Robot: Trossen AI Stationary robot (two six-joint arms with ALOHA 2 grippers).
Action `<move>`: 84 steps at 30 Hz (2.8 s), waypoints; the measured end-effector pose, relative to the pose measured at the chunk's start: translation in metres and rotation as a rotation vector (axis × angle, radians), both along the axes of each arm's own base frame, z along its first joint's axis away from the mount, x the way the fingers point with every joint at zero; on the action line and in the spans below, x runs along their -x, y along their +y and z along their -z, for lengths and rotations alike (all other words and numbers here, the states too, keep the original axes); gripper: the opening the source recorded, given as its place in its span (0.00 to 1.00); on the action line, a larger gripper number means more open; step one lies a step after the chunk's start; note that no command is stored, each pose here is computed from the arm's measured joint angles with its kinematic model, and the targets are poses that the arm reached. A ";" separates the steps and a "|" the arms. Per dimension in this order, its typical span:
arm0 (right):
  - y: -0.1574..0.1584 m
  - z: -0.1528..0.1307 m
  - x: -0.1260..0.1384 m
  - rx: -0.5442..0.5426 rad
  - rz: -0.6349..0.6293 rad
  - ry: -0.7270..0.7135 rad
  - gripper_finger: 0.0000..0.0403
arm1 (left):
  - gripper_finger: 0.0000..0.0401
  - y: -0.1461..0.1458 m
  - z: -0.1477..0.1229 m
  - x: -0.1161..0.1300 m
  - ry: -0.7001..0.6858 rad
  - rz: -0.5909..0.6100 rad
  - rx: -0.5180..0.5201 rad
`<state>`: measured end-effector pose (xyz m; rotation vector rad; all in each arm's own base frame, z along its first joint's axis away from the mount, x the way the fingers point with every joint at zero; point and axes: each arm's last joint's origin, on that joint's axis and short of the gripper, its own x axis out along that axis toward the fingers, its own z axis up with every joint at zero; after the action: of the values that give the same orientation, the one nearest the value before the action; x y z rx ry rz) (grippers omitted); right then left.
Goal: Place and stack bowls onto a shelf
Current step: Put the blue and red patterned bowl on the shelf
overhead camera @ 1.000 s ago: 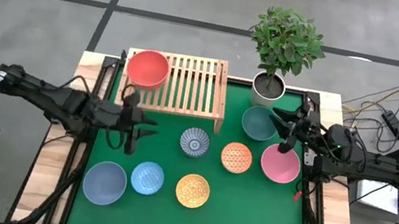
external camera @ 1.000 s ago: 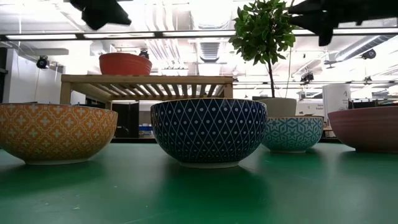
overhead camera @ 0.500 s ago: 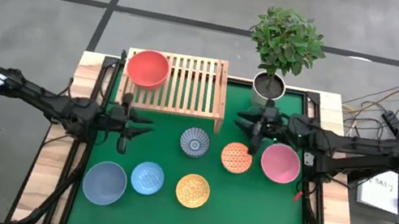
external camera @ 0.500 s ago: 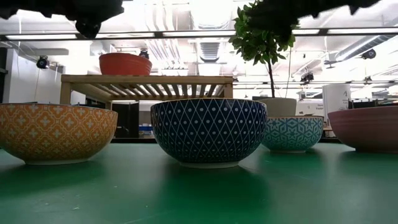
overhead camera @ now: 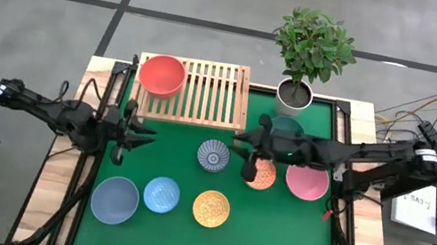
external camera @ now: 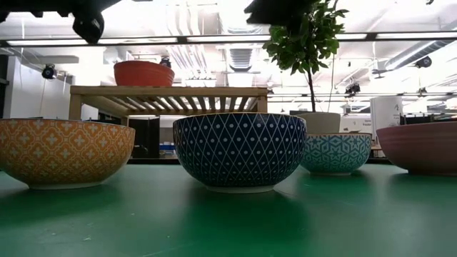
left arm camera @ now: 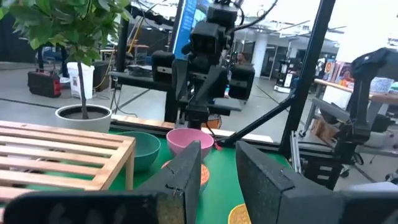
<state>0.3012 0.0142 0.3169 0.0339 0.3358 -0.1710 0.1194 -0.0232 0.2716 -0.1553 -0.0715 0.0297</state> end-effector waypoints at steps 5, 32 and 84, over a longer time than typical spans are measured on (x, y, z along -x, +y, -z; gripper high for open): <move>0.004 -0.007 -0.021 0.007 0.087 0.198 0.33 | 0.21 0.001 0.002 0.003 -0.005 -0.002 -0.018; 0.009 0.071 -0.084 0.117 0.048 0.806 0.33 | 0.21 0.001 0.004 0.002 0.011 -0.009 -0.077; 0.031 0.128 -0.128 0.116 -0.041 0.690 0.47 | 0.21 0.001 -0.001 0.003 -0.003 -0.018 -0.114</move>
<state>0.4293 0.0453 0.1892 -0.1512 1.0129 -0.1576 0.1160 -0.0220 0.2725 -0.0410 -0.0770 0.0431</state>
